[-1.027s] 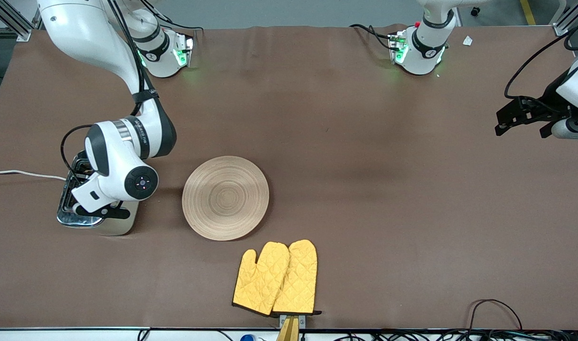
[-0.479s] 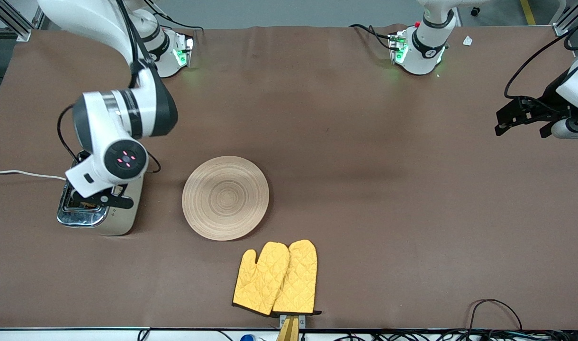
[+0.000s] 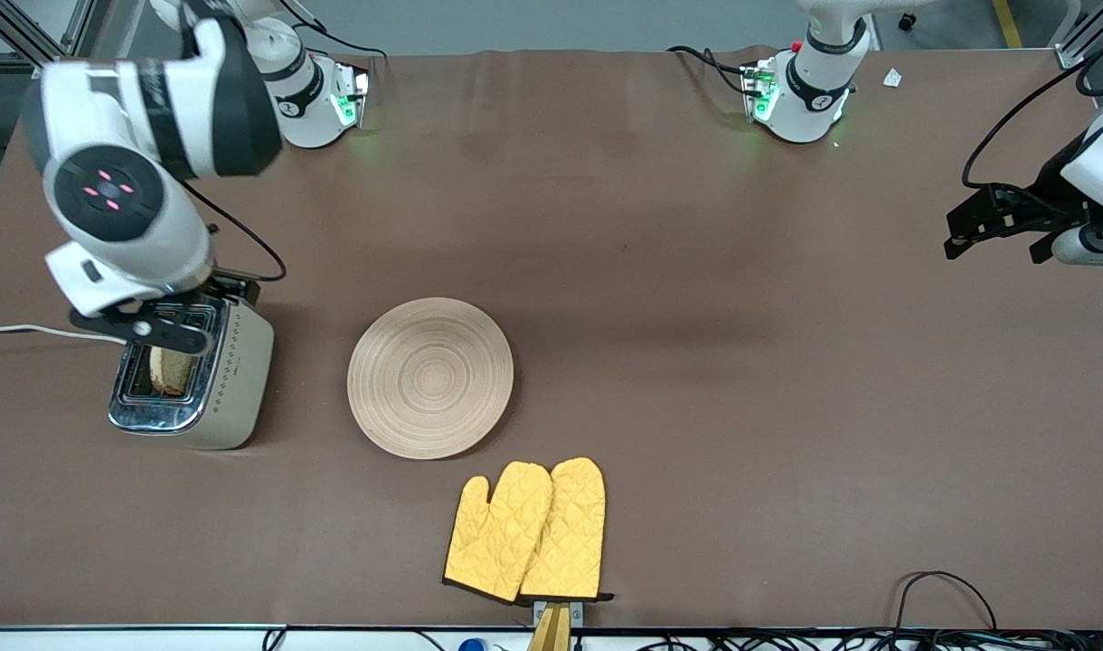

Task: Move plate and put bread in toaster

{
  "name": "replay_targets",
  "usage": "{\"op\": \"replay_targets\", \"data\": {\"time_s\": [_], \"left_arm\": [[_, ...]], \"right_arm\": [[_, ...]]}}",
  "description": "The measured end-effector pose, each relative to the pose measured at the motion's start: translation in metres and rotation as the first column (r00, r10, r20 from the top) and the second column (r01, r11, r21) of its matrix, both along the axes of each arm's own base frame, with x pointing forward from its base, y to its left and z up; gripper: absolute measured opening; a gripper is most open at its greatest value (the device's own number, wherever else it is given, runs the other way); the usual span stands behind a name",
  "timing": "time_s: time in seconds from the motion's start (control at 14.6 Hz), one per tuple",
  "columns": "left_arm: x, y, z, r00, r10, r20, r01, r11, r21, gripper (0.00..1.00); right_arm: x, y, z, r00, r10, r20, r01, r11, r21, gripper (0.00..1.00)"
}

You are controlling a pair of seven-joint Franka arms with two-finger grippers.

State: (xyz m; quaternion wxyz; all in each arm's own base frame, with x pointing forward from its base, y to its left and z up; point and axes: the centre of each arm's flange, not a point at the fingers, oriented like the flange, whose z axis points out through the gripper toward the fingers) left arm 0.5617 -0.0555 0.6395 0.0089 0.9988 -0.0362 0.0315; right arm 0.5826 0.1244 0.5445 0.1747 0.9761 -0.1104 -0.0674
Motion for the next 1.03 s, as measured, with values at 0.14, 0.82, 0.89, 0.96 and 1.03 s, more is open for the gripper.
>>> {"op": "replay_targets", "data": {"time_s": [0.14,0.82,0.89,0.96,1.03], "left_arm": [[0.0,0.0,0.0,1.0,0.0,0.0,0.0,1.0,0.0,1.0],[0.0,0.0,0.0,1.0,0.0,0.0,0.0,1.0,0.0,1.0],[0.0,0.0,0.0,1.0,0.0,0.0,0.0,1.0,0.0,1.0],[0.0,0.0,0.0,1.0,0.0,0.0,0.0,1.0,0.0,1.0],[0.0,0.0,0.0,1.0,0.0,0.0,0.0,1.0,0.0,1.0]], "right_arm": [[-0.009,-0.023,0.029,0.999,-0.027,0.022,0.026,0.998,0.06,1.0],[-0.035,-0.146,0.094,0.995,0.062,0.08,-0.085,0.938,0.337,1.0],[-0.037,-0.15,0.097,0.993,0.075,0.087,-0.101,0.935,0.341,1.0],[-0.038,-0.152,0.1,0.992,0.087,0.092,-0.114,0.932,0.344,1.0],[-0.039,-0.153,0.101,0.99,0.101,0.094,-0.127,0.93,0.345,1.0]]}}
